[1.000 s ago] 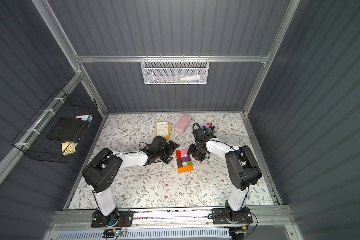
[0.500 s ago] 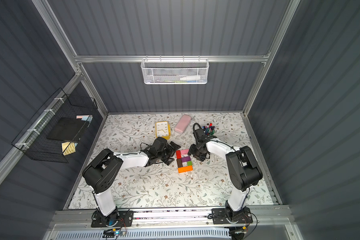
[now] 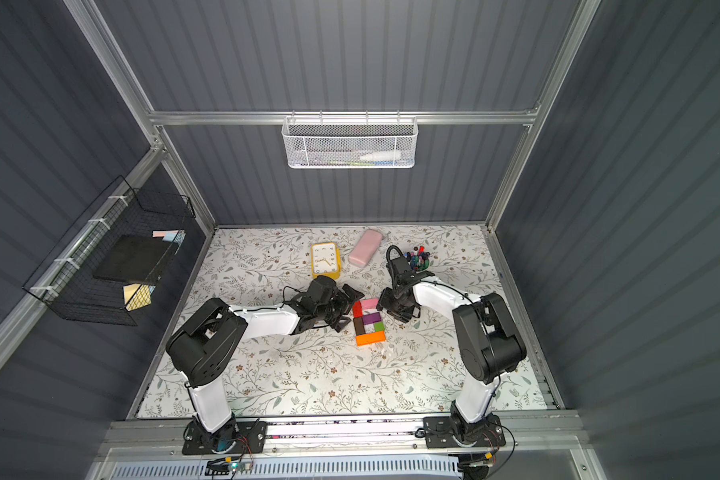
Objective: Assemble the number 6 with building blocks
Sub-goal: Adjust the building block at the center of the board.
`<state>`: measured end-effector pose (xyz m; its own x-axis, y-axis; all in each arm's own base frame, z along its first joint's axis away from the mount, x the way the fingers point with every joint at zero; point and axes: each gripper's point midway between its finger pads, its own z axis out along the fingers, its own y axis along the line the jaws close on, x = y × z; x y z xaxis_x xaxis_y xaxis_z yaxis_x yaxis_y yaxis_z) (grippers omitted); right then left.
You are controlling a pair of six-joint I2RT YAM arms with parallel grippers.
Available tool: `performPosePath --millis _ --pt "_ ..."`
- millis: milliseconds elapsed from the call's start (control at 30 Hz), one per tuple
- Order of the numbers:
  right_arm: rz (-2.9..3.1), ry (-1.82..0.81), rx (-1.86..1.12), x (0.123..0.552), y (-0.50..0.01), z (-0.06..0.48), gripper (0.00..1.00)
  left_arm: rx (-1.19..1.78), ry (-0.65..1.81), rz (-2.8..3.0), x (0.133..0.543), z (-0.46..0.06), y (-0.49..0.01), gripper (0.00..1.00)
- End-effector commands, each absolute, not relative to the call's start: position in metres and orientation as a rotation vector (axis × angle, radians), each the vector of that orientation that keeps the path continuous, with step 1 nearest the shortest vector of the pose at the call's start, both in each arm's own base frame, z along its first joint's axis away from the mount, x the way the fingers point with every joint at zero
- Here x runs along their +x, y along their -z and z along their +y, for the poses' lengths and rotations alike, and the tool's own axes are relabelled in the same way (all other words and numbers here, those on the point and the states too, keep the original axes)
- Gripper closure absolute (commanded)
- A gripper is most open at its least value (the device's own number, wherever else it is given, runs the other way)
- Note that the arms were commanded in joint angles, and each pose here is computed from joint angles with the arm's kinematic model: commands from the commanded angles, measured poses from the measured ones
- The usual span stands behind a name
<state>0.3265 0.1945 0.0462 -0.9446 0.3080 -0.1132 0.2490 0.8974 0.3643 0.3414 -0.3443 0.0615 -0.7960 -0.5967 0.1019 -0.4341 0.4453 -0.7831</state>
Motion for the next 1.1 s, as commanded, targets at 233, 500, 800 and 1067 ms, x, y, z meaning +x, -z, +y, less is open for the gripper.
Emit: performPosePath --millis 233,500,800,1067 --pt "2.897 -0.499 0.430 0.323 -0.050 0.185 0.36 -0.934 1.228 2.546 0.341 -0.350 -0.045 0.01" --pt "2.897 -0.499 0.430 0.323 -0.049 0.183 0.36 -0.929 1.215 2.546 0.341 -0.349 -0.048 0.01" --pt "2.860 -0.528 0.412 0.332 -0.055 0.185 0.36 -0.914 1.165 2.574 0.335 -0.343 -0.050 0.01" --pt "2.851 -0.535 0.379 0.349 -0.054 0.193 0.36 -0.909 1.121 2.578 0.337 -0.335 -0.055 0.01"
